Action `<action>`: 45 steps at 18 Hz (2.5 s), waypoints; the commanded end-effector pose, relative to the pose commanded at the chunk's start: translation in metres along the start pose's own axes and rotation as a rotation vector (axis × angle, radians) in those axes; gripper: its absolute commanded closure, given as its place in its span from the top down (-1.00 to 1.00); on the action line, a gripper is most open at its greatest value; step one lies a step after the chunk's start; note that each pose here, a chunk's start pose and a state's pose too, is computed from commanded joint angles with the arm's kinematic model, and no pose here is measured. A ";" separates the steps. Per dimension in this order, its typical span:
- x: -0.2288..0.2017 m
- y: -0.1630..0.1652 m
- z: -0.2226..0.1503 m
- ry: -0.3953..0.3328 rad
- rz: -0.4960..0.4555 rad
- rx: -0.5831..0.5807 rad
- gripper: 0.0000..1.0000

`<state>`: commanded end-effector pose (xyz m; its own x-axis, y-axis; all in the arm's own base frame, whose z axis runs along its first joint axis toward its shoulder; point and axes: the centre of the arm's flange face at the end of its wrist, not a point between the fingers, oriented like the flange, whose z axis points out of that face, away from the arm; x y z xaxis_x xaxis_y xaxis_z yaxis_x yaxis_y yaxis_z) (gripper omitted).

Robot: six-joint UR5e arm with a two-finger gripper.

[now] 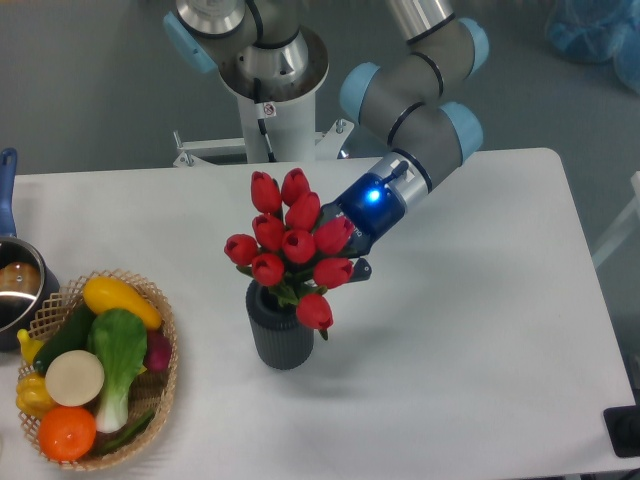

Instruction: Insert the flowers into the vase

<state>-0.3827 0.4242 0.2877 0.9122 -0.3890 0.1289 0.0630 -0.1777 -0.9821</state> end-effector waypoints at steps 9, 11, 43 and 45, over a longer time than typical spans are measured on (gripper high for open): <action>0.003 0.011 0.002 0.005 -0.018 -0.001 -0.71; 0.004 0.012 0.002 0.005 -0.021 -0.001 -0.71; 0.002 -0.005 -0.019 -0.037 0.015 -0.014 1.00; 0.005 -0.014 -0.021 -0.044 0.035 -0.015 1.00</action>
<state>-0.3878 0.4054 0.3047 0.9305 -0.3556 0.0876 0.0245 -0.1784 -0.9837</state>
